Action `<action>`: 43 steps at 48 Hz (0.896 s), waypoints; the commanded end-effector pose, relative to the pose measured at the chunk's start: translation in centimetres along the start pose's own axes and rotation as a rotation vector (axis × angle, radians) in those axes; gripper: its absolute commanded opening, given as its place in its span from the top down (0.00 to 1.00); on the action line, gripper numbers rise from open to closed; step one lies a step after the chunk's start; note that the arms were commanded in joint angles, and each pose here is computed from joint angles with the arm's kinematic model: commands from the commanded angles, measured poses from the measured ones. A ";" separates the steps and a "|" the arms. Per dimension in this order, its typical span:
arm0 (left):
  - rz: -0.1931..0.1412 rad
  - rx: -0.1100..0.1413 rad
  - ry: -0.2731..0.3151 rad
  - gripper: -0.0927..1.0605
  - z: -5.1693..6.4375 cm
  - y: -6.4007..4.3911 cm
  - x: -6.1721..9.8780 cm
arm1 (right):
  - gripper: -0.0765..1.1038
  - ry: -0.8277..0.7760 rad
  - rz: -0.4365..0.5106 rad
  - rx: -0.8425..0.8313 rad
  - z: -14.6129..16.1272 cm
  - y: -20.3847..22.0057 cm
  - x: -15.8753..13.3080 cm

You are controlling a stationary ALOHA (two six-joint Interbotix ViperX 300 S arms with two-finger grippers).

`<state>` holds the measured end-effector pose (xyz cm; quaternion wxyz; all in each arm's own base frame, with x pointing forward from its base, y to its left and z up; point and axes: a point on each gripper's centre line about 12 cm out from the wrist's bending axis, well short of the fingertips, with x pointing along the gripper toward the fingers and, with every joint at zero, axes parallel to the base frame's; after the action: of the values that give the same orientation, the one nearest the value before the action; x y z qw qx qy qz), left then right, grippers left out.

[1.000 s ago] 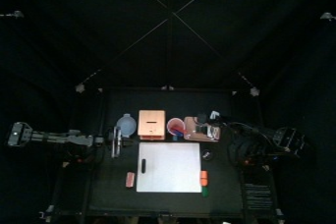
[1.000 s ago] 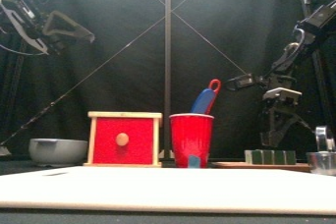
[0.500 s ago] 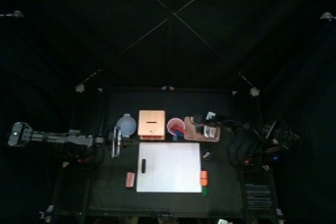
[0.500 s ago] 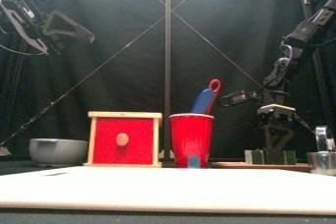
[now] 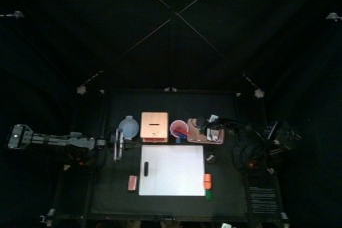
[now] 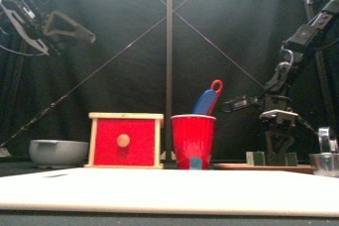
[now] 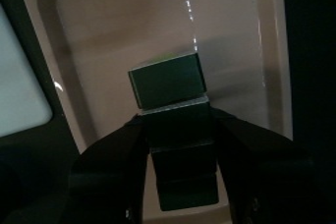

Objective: Place sushi on board then cut the sushi with the knife then place the pieces on the plate
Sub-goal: Place the sushi on the board

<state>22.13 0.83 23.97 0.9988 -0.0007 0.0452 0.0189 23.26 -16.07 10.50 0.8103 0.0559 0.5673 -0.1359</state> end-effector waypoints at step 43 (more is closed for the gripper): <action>0.003 -0.003 -0.014 0.95 0.5 0.1 0.2 | 0.47 -0.194 0.187 0.386 3.6 7.6 -9.1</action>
<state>22.10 0.86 23.91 0.9987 -0.0015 0.0460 0.0197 25.07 -9.19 18.40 0.8278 0.2386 0.4781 -0.1709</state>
